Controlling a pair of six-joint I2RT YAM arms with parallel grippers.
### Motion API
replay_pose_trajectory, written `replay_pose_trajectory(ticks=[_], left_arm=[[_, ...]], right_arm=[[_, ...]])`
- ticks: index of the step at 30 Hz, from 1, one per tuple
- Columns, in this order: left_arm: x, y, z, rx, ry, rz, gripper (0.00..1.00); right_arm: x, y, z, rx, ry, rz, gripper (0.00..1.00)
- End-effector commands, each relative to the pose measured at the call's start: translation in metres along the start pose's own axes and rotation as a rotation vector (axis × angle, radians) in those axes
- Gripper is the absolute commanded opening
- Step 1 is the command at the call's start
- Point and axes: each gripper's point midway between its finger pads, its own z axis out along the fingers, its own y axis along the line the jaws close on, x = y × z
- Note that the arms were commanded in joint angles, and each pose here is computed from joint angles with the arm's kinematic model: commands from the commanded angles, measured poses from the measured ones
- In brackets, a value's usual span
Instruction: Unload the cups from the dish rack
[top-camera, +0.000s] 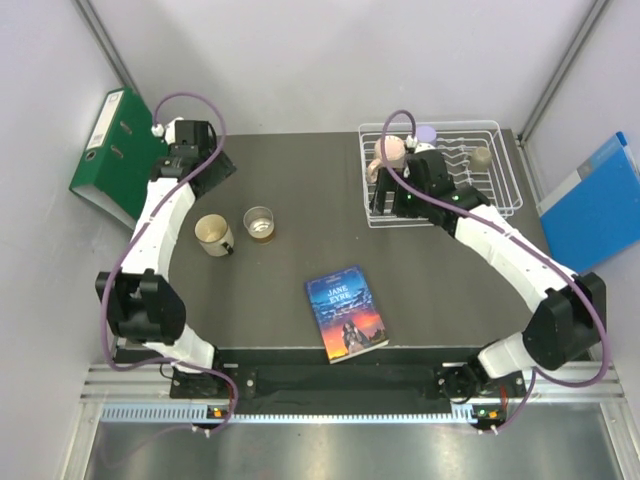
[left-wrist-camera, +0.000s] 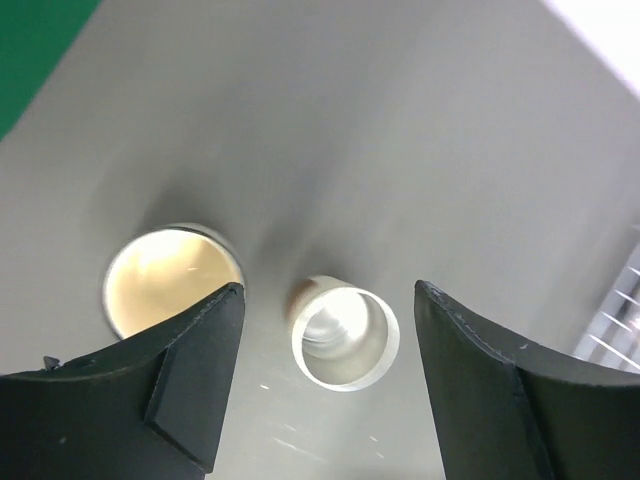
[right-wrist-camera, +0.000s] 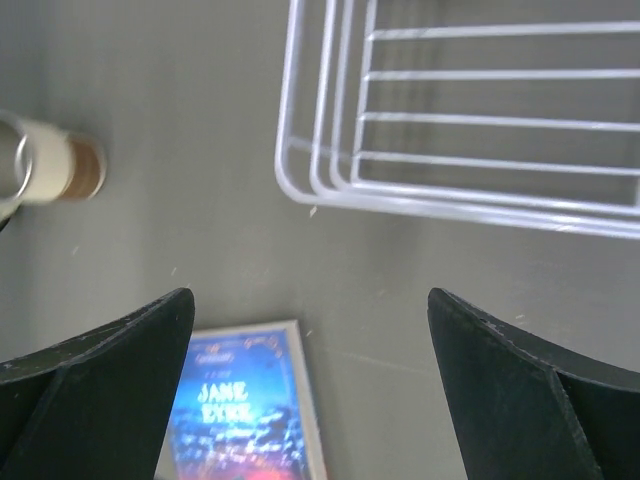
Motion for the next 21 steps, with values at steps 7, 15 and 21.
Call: replay_pose_trajectory(ticks=[7, 15, 21], left_arm=[[0.037, -0.113, -0.067, 0.449, -0.008, 0.141, 0.76], [0.097, -0.191, -0.045, 0.609, 0.145, 0.335, 0.86], [0.114, -0.221, -0.033, 0.689, 0.148, 0.351, 0.85]], right_arm=[[-0.085, -0.015, -0.003, 0.243, -0.204, 0.011, 1.00], [-0.090, -0.004, -0.012, 0.190, -0.210, 0.015, 1.00], [-0.093, -0.016, -0.016, 0.229, -0.238, 0.017, 1.00]])
